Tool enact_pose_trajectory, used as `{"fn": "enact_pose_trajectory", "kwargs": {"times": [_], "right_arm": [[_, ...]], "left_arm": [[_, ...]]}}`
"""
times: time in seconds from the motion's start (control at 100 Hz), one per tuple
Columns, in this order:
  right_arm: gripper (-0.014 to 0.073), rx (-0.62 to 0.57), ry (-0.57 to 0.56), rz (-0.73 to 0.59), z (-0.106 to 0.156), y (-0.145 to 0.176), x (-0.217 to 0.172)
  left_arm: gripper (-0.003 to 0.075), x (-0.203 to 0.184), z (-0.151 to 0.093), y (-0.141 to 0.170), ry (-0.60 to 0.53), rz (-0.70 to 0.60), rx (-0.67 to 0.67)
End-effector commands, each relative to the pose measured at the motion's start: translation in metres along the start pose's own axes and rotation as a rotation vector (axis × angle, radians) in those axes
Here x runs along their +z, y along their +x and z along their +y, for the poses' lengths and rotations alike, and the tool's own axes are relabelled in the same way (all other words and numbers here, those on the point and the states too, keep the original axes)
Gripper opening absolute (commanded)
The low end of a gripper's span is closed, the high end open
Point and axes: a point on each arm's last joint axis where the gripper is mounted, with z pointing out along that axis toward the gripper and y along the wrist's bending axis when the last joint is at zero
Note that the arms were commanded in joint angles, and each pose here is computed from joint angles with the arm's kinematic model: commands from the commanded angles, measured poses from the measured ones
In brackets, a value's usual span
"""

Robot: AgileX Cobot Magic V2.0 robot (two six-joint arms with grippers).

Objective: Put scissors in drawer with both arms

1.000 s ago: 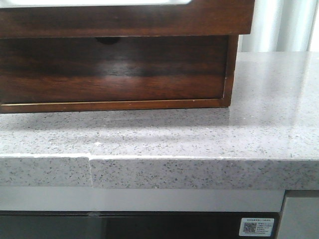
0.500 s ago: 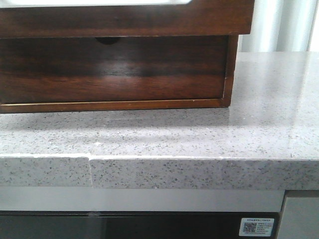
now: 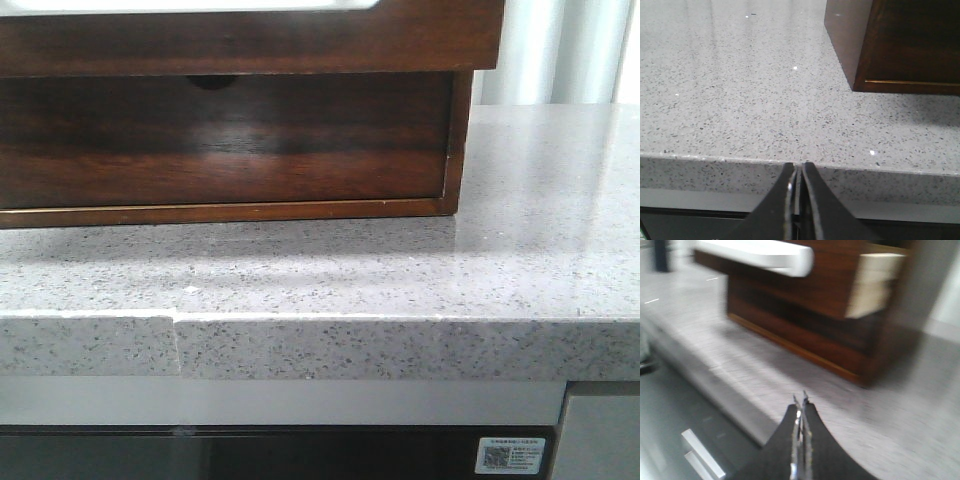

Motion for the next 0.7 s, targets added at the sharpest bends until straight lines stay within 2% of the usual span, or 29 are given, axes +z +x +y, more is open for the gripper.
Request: {"fn": "enact_pose_trajectory", "kwargs": {"times": [0.0, 0.2, 0.28, 0.54, 0.57, 0.69], "right_arm": [[-0.0061, 0.059, 0.131, -0.096, -0.01, -0.016, -0.002], [-0.0061, 0.071, 0.396, -0.08, -0.024, -0.014, -0.005], [-0.0061, 0.109, 0.493, -0.1, -0.029, -0.008, -0.006], [-0.0061, 0.174, 0.607, -0.198, -0.028, 0.02, -0.009], [-0.0061, 0.178, 0.629, -0.149, -0.029, 0.024, -0.009], [-0.0061, 0.168, 0.687, -0.088, -0.032, 0.029, -0.011]], "left_arm": [[-0.0019, 0.0, 0.0, 0.004, 0.004, -0.031, -0.025], [-0.0019, 0.0, 0.0, 0.004, 0.004, -0.031, -0.025], [-0.0019, 0.0, 0.0, 0.004, 0.004, -0.031, -0.025], [-0.0019, 0.0, 0.0, 0.004, 0.004, -0.031, -0.025], [-0.0019, 0.0, 0.0, 0.004, 0.004, -0.031, -0.025], [-0.0018, 0.0, 0.0, 0.004, 0.004, -0.031, -0.025]]}}
